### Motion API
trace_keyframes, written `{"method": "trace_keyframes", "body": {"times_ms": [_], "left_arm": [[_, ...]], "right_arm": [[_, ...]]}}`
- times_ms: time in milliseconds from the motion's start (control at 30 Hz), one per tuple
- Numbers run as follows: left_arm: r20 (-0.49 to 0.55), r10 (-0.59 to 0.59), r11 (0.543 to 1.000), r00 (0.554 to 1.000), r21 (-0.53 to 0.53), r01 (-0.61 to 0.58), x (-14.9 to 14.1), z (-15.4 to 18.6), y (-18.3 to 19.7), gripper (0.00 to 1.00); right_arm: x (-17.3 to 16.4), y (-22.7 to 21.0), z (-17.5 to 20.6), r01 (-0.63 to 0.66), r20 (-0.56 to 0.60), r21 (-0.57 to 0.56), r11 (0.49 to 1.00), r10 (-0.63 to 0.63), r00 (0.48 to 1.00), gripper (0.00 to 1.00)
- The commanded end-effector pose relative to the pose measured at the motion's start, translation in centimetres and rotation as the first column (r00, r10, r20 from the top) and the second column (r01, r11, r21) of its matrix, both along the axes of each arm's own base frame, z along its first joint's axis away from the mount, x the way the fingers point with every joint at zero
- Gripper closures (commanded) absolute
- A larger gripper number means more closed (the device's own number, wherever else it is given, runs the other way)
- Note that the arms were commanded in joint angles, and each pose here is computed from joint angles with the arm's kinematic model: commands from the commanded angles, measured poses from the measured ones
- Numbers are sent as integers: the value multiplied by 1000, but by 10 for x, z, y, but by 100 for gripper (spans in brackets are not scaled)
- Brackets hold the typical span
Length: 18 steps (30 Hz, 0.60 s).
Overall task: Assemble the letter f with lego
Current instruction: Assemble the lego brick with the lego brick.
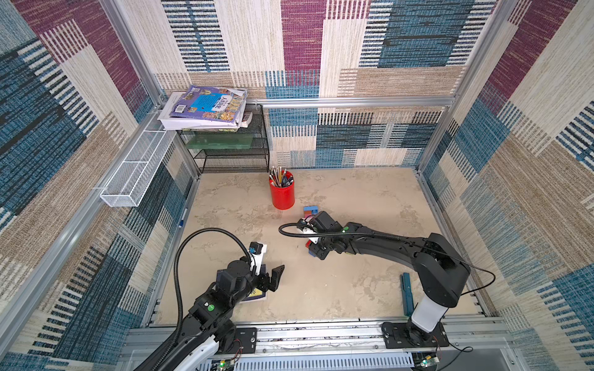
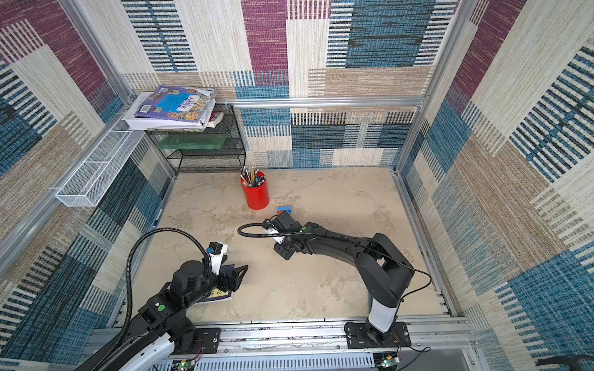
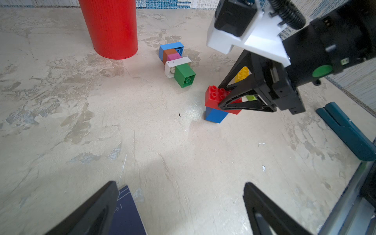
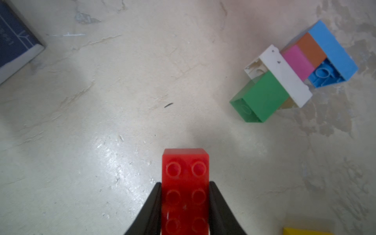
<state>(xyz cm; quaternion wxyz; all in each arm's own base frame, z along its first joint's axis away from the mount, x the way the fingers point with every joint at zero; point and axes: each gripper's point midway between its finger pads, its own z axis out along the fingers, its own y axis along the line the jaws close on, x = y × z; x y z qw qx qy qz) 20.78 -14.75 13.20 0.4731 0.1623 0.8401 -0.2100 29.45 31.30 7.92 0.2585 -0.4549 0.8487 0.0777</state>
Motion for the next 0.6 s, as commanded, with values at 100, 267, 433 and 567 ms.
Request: {"method": "trace_keyframes", "body": {"times_ms": [100,267,433,567], "left_arm": [[19,3,1000,1000,-19,-3,3,6,-2,1],[19,4,1000,1000,-19,-3,3,6,-2,1],[20,3,1000,1000,-19,-3,2,6,-2,1],[19,5,1000,1000,-18,-4,3,6,-1,1]], "right_arm": [[7,27,14,-109,51,74,991,105,993,77],[15,40,11,-143,52,65,988,139,989,77],[21,50,7,-169,48,58,984,166,985,76],[22,54,3,-192,32,53,980,190,981,75]]}}
